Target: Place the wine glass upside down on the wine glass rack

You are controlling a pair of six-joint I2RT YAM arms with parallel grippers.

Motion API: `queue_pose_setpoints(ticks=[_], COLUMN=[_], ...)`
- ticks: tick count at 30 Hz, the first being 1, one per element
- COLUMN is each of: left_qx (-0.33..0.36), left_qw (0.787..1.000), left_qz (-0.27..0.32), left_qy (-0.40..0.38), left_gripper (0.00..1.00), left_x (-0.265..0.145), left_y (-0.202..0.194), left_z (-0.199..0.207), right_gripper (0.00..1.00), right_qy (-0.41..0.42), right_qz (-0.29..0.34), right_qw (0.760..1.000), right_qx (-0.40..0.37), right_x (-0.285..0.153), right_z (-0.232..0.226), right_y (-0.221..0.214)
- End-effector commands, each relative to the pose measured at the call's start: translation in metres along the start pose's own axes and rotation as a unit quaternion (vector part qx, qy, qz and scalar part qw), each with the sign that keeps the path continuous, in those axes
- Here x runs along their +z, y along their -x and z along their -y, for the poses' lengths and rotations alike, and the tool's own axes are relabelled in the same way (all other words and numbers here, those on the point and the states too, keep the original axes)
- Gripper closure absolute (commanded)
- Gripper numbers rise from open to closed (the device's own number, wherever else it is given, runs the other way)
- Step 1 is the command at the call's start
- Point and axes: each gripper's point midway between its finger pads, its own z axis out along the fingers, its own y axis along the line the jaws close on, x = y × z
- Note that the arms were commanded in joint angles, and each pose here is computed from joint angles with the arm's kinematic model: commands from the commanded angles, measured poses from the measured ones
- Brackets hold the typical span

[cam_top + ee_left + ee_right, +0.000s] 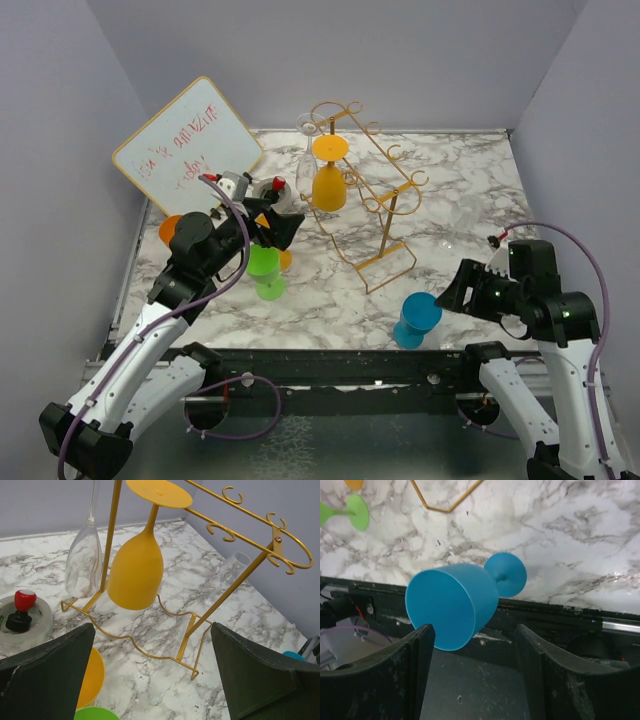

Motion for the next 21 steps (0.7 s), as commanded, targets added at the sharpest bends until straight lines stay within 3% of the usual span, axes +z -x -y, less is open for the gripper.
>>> queue_pose_setpoints(ticks=[1,3,10,17,21], left_qx=[-0.003,0.0,0.006,0.003,0.003], left_qw=[0.999,0.999,0.999,0.998,0.998], left_qz=[0.032,0.034,0.037,0.022,0.02], left_qy=[0.01,0.01,0.015,0.055,0.057], left_gripper=[0.01,0.01,0.01,0.01,0.01], left_x=[-0.002,-0.003,-0.003,-0.001,-0.001], left_y=[0.009,0.01,0.007,-0.003,-0.005], left_z=[-0.003,-0.003,-0.007,-0.023,-0.024], right_gripper=[0.29,0.3,0.54,0.62,0.74], right_qy=[0.036,0.041,0.027,-0.005,-0.015], right_qz=[-0.088,-0.098,-0.099,-0.09,-0.085], right_qw=[0.995,0.994,0.994,0.995,0.995], right_qx=[0.019,0.027,0.048,0.048,0.05], right_x=[0.004,0.009,0.03,0.04,0.043], right_z=[-0.004,-0.004,0.005,0.014,0.016], right_y=[-0.045,-0.049,-0.047,-0.032,-0.025])
